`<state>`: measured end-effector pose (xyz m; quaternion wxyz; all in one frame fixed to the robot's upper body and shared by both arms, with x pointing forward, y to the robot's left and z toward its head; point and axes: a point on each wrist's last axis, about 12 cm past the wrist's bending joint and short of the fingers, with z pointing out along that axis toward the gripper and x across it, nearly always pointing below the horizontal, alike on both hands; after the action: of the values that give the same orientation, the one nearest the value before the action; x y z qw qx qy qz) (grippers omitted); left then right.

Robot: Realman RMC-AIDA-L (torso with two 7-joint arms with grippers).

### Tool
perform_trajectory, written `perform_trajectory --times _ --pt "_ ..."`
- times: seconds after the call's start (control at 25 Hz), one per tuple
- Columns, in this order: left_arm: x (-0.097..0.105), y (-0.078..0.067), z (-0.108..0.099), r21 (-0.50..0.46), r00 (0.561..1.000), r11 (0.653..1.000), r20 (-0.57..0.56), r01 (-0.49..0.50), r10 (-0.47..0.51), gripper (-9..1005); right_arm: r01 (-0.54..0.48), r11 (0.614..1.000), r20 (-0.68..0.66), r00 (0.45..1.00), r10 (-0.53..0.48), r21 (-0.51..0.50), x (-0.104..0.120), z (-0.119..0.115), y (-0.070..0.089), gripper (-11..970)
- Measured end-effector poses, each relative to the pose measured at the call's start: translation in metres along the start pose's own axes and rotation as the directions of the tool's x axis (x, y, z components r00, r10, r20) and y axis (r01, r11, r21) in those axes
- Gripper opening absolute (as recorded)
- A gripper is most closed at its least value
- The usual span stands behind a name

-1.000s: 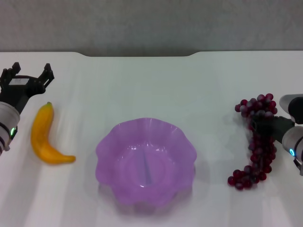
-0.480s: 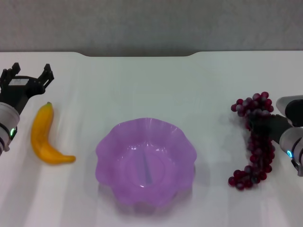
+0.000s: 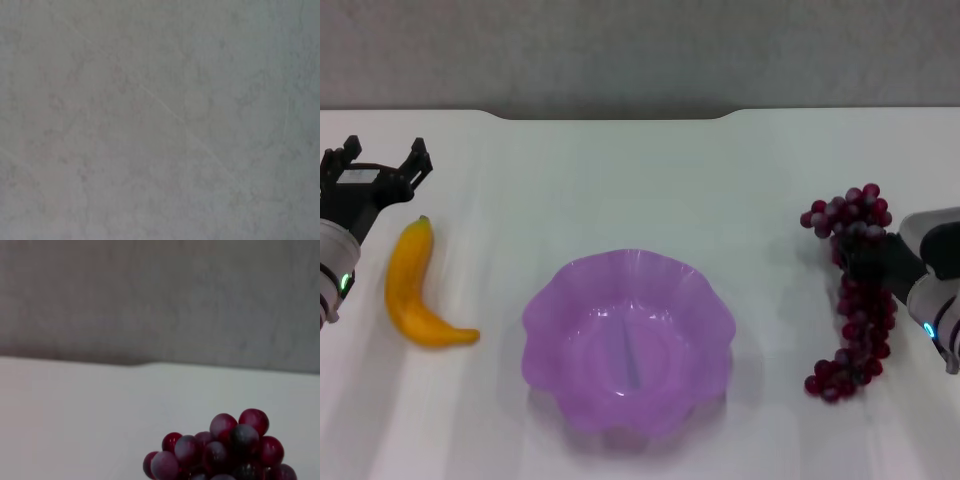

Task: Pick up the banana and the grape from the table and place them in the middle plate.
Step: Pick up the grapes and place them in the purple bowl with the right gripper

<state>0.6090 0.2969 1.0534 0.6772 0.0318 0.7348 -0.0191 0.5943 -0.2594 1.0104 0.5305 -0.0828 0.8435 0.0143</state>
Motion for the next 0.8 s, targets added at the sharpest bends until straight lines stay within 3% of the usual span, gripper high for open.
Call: perform_trajectory --times 0.8 --pt "0.003 0.004 -0.003 -0.009 1.0 1.0 -0.01 -0.001 0.001 877 0.098 0.99 0.295 0.954 -0.063 -0.104 -0.005 -0.025 0.025 420"
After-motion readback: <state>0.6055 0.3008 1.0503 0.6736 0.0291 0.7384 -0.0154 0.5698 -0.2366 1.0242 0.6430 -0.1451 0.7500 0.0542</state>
